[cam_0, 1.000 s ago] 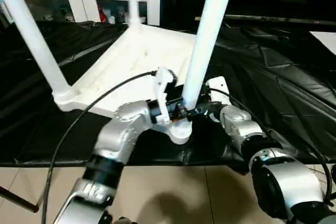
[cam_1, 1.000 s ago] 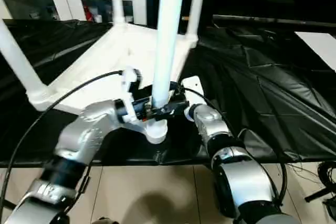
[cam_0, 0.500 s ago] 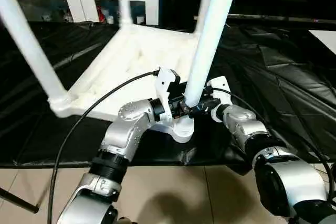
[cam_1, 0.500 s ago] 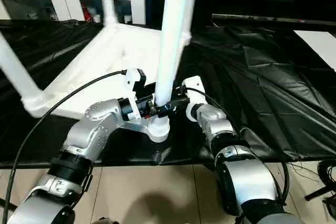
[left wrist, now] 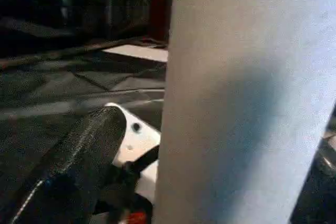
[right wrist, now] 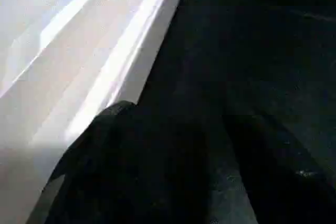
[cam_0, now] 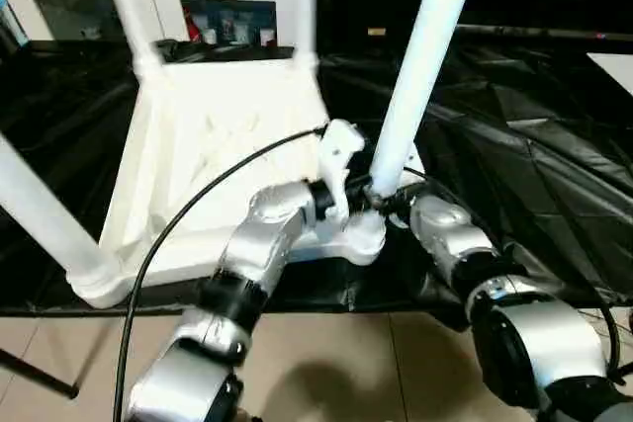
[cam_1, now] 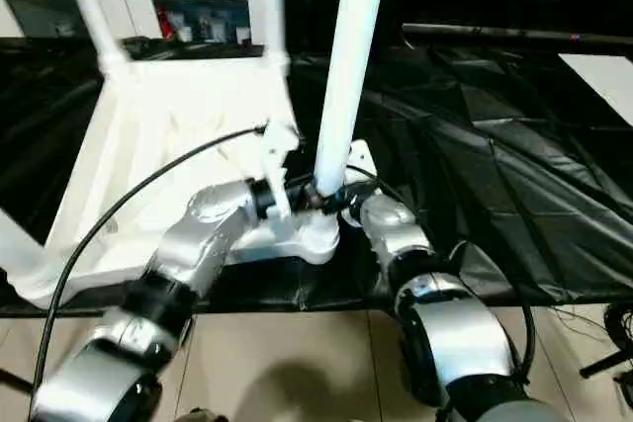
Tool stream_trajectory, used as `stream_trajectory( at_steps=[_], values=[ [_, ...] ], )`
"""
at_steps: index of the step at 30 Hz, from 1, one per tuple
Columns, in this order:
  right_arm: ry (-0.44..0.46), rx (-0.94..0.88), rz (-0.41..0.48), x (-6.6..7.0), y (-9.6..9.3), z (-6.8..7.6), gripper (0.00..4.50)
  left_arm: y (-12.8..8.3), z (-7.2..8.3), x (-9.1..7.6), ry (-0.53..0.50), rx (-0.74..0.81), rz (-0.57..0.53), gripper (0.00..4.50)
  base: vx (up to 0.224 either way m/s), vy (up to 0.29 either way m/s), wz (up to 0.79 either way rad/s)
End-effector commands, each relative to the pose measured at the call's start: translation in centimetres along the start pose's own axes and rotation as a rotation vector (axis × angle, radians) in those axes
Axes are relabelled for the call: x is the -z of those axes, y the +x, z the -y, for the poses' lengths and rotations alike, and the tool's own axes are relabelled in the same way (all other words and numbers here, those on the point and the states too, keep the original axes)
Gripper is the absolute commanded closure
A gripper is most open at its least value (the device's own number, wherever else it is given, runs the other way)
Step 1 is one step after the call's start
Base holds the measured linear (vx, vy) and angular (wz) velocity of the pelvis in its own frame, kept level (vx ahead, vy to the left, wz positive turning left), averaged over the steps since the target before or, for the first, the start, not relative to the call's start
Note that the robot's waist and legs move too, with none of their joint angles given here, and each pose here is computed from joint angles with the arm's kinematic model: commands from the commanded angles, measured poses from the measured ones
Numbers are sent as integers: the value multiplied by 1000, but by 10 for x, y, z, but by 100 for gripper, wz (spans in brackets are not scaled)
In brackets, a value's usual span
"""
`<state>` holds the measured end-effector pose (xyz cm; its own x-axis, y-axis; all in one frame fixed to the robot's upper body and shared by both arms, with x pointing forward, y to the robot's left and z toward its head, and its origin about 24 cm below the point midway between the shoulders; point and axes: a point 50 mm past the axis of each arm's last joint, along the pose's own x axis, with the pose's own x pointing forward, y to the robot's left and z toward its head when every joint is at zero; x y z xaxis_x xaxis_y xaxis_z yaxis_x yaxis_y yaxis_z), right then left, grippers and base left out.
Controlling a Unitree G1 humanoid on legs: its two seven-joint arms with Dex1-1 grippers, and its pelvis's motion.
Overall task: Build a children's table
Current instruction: Rotate table base
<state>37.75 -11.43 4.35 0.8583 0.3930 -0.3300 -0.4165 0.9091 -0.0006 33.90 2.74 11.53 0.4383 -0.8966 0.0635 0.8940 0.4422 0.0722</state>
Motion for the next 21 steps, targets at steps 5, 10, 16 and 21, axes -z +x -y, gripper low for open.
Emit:
stream_trajectory(
  at_steps=[5, 10, 16, 21],
  values=[
    [18, 64, 78, -10, -9, 25, 151, -41, -33, 8, 88, -160, -109, 3, 0, 0, 0],
    [-31, 9, 97, -8, -21, 39, 151, -71, -11, 12, 23, 82, -184, 3, 0, 0, 0],
    [-213, -132, 83, -6, -46, 63, 151, -101, 4, 28, 54, 181, -371, 30, 0, 0, 0],
    [-326, -274, 81, -9, -75, 72, 151, -107, -14, 19, 132, 65, -375, 63, 0, 0, 0]
  ],
)
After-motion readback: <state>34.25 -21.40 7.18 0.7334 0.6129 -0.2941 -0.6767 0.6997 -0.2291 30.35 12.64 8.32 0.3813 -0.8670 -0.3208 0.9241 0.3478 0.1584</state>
